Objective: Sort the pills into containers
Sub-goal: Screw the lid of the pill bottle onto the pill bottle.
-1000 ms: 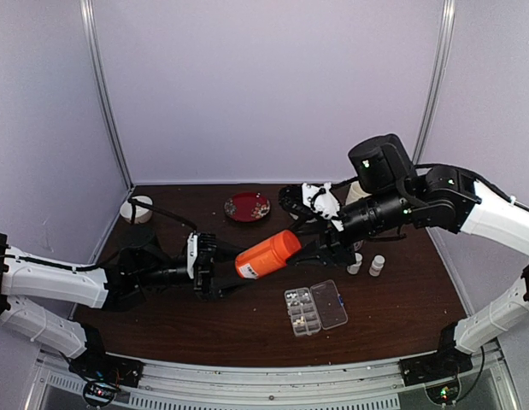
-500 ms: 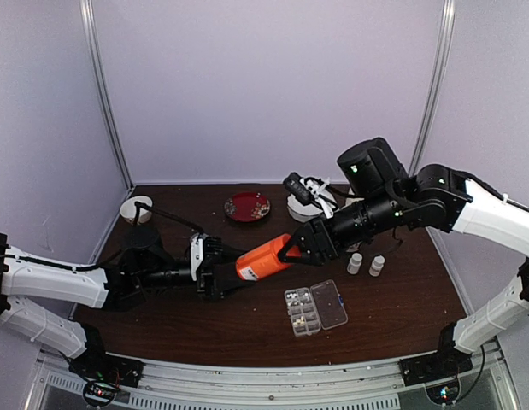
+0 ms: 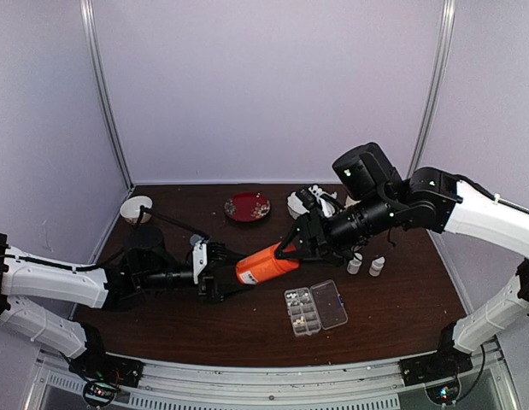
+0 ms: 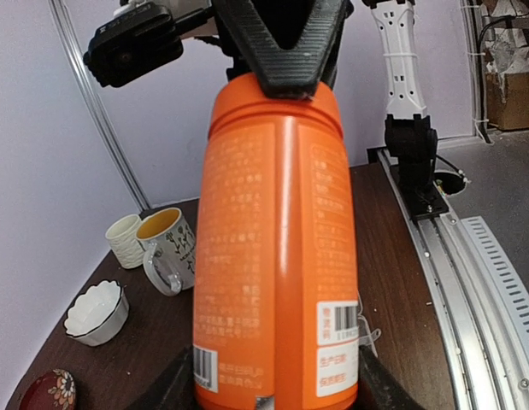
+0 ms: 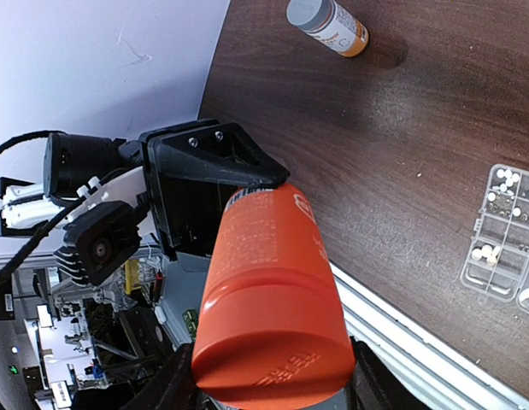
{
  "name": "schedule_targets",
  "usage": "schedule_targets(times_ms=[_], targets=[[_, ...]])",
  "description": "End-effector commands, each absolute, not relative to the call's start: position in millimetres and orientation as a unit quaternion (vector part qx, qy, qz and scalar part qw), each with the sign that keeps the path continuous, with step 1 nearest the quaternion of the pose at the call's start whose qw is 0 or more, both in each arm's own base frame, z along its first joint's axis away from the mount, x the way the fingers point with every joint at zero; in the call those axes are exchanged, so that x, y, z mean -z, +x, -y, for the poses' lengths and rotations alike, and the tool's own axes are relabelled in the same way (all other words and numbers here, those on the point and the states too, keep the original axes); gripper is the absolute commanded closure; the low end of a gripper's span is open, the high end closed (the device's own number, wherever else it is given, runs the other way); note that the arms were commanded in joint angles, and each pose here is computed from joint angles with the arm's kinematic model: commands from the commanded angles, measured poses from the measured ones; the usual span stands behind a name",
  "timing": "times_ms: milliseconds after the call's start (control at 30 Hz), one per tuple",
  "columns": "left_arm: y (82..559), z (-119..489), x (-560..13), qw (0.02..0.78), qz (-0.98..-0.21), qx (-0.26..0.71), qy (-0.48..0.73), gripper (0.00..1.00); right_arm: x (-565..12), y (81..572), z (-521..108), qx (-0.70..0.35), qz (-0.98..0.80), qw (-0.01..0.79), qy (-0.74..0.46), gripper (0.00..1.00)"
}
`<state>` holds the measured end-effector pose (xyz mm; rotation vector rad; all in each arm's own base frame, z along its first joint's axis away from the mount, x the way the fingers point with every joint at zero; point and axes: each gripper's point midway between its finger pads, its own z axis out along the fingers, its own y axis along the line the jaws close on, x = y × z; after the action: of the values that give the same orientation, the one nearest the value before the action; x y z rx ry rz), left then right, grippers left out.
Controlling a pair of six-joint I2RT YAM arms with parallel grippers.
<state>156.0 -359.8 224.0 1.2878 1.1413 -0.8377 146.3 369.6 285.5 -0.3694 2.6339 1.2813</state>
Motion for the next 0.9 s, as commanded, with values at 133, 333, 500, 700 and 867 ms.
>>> schedule_targets(times_ms=[133, 333, 500, 700, 867], targets=[[168.7, 361.3, -276.7, 0.65, -0.448, 0.345, 0.509, 1.0, -302.3, 129.6, -390.7, -0.484, -0.862, 0.053, -0.139, 1.0], [163.4, 359.9, -281.6, 0.651, -0.442, 0.377, 0.489, 0.79, -303.8, 137.3, -387.9, -0.471, -0.862, 0.094, -0.165, 1.0], [160.0, 360.1, -283.3, 0.645, -0.441, 0.403, 0.475, 0.55, -308.9, 139.1, -388.5, -0.474, -0.856, 0.109, -0.177, 1.0], [160.0, 362.3, -278.2, 0.636, -0.449, 0.412, 0.475, 0.43, -313.0, 142.2, -386.1, -0.471, -0.852, 0.13, -0.186, 1.0], [160.1, 365.1, -279.8, 0.634, -0.446, 0.413, 0.478, 0.55, -315.5, 141.6, -388.2, -0.478, -0.849, 0.128, -0.187, 1.0]])
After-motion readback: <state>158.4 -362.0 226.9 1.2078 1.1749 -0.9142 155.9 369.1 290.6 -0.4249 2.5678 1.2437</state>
